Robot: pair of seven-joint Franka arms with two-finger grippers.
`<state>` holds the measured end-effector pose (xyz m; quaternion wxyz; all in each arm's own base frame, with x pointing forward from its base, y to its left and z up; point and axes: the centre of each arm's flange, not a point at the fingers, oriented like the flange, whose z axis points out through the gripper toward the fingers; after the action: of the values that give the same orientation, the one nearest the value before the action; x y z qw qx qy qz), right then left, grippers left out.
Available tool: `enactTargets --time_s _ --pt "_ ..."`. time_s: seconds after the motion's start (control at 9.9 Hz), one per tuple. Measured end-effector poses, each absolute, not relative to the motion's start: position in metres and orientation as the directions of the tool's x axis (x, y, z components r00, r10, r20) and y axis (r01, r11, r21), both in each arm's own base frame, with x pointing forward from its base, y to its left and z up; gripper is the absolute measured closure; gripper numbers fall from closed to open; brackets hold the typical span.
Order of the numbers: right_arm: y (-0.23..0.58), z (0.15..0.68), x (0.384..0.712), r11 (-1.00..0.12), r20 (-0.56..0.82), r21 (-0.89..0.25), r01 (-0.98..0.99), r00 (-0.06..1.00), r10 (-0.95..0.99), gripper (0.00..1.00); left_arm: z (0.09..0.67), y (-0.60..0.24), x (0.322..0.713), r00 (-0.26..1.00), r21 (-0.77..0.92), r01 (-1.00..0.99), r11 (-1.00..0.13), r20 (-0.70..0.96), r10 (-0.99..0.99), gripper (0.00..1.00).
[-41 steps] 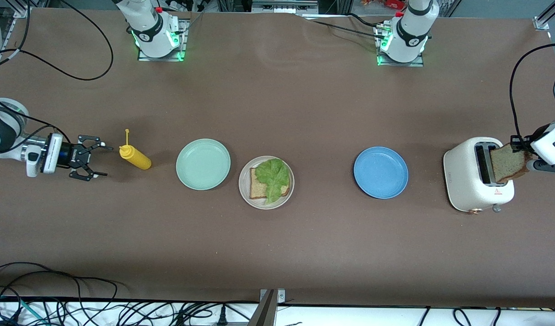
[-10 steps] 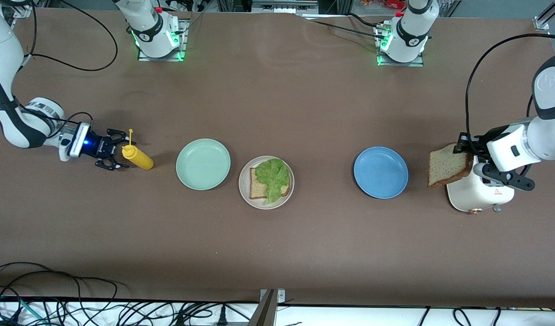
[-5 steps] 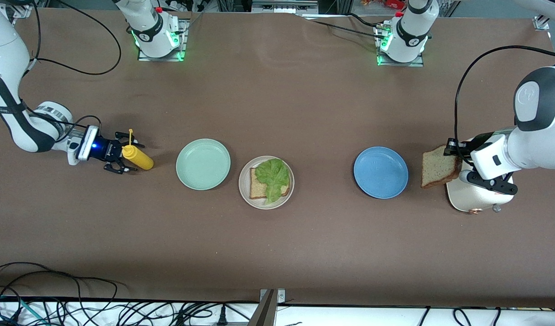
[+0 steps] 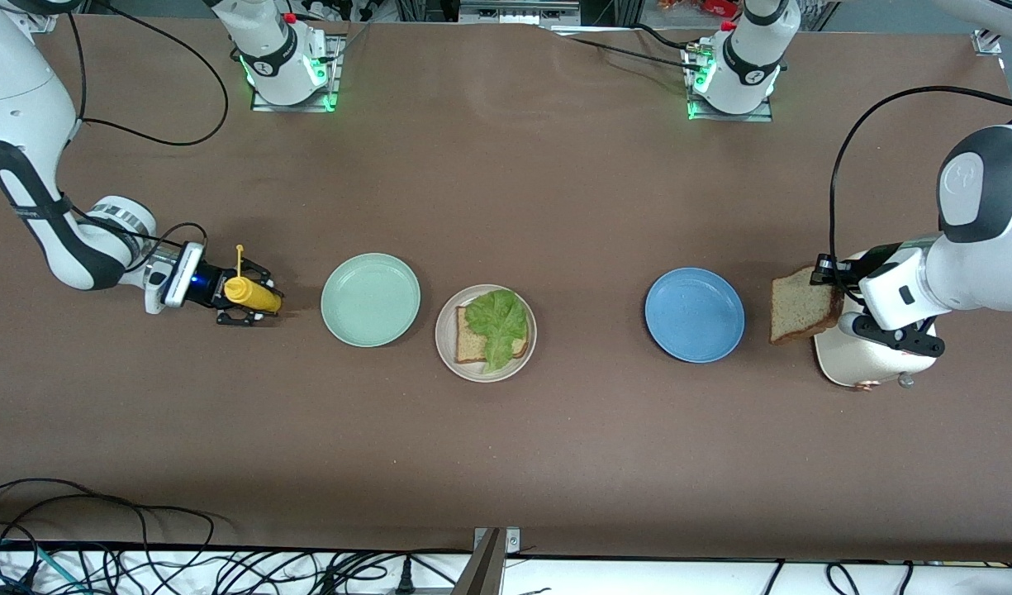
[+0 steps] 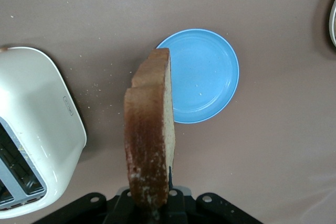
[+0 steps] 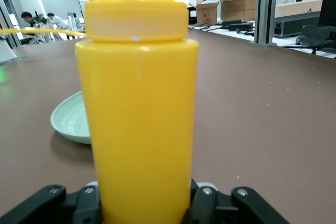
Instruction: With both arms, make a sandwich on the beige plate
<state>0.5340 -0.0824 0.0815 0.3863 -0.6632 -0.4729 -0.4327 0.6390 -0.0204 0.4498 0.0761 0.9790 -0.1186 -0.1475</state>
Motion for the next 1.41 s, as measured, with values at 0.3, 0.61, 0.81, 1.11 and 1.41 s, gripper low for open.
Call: enactTargets --time_s 0.3,0.61,0.81,1.11,1.41 --pt "-0.054 0.119 0.581 -0.318 0.885 -0.021 0.948 0.166 0.435 0.83 0.448 -0.02 0.639 0.928 0.184 -0.208 -0.961 -0.274 -0.254 0.9" --pt "0.029 0.168 0.62 -0.383 0.755 0.068 0.921 0.203 0.623 0.94 0.447 -0.02 0.64 0.927 0.183 -0.207 -0.961 -0.276 -0.253 0.9" --pt "0.103 0.185 0.628 -0.407 0.651 0.171 0.898 0.207 0.73 0.95 0.445 -0.02 0.64 0.927 0.183 -0.207 -0.961 -0.278 -0.252 0.9" --pt "0.182 0.186 0.61 -0.411 0.513 0.304 0.86 0.216 0.831 0.95 0.441 -0.02 0.641 0.925 0.183 -0.205 -0.961 -0.284 -0.252 0.9" --pt "0.231 0.171 0.583 -0.313 0.345 0.464 0.829 0.157 0.926 0.95 0.441 -0.02 0.641 0.925 0.183 -0.205 -0.961 -0.284 -0.252 0.9"
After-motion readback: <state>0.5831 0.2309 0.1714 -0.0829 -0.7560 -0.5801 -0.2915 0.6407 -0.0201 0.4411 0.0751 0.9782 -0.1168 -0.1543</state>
